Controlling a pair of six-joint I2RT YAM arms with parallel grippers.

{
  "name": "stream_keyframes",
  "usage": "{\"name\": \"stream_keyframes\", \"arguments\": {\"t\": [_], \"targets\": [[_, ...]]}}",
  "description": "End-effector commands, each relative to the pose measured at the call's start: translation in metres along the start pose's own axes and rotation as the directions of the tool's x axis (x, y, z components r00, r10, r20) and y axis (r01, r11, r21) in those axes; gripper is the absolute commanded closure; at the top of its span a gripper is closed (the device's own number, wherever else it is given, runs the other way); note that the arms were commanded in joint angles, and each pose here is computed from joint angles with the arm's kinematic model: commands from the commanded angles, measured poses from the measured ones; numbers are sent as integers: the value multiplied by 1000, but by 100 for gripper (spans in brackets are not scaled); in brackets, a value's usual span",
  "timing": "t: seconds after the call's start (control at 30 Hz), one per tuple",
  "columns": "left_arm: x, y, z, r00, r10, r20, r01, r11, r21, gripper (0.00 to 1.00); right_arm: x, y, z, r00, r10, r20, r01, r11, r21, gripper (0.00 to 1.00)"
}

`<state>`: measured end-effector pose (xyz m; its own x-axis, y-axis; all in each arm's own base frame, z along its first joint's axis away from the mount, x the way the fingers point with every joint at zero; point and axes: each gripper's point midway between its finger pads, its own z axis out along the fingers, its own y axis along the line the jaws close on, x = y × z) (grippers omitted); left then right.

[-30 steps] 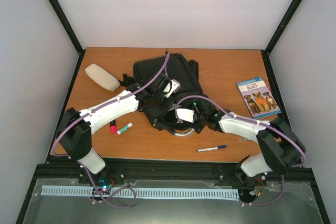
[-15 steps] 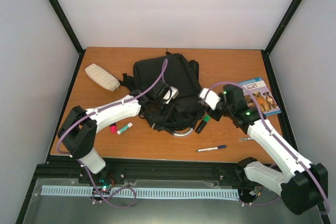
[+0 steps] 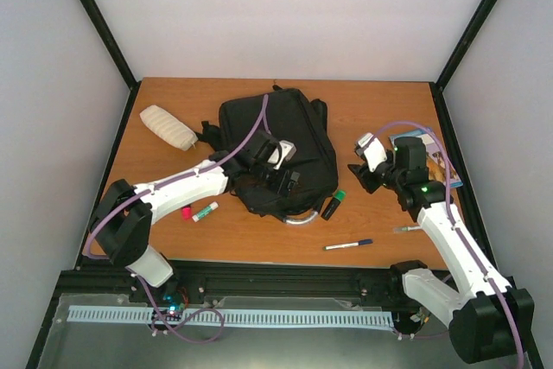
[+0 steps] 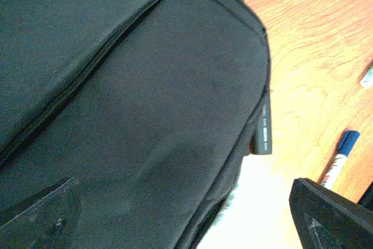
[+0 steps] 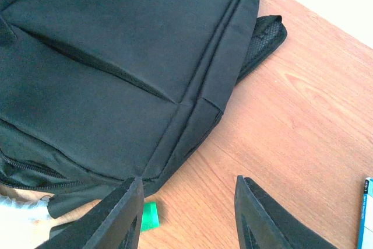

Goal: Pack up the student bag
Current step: Place the book in the student bag, then pick up the book from the center of the board.

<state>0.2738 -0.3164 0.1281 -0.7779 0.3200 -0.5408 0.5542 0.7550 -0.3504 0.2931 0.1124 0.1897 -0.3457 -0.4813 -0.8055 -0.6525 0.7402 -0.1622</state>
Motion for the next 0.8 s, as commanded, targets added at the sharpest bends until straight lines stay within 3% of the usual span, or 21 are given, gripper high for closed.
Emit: {"name": "stream_keyframes", "arguments": {"t": [0.0, 0.2, 0.3, 0.37, 0.43, 0.5, 0.67, 0.77], "targets": [[-44, -30, -20, 989, 8, 145, -20, 997, 80, 0, -11, -4, -3, 997, 55, 51, -56, 998, 14, 56], [-85, -47, -18, 935, -7, 355, -38, 992, 119, 0, -18, -23, -18, 993, 42, 108, -58, 987, 150, 39], [-87, -23, 2, 963, -91, 256, 108, 992, -57, 0, -26, -42, -26, 993, 58, 100, -78, 975, 208, 37], [-85, -21, 19, 995, 9, 102, 11, 982, -191, 0, -26, -54, -28, 994, 86, 65, -99, 969, 226, 37], [-94, -35, 21, 979, 173, 111, -131, 942, -310, 0, -19, -73, -27, 991, 137, 12, -135, 958, 255, 37], [-97, -55, 23, 959, 227, 171, -175, 946, -273, 0, -3, -98, -28, 976, 214, -40, -195, 939, 282, 37], [-109, -56, 44, 962, 52, 267, 4, 979, -205, 0, 58, -136, -26, 909, 393, -142, -342, 894, 289, 37], [-110, -70, 56, 962, -61, 267, 81, 995, -63, 0, 100, -161, -25, 861, 459, -216, -382, 867, 321, 36]]}}
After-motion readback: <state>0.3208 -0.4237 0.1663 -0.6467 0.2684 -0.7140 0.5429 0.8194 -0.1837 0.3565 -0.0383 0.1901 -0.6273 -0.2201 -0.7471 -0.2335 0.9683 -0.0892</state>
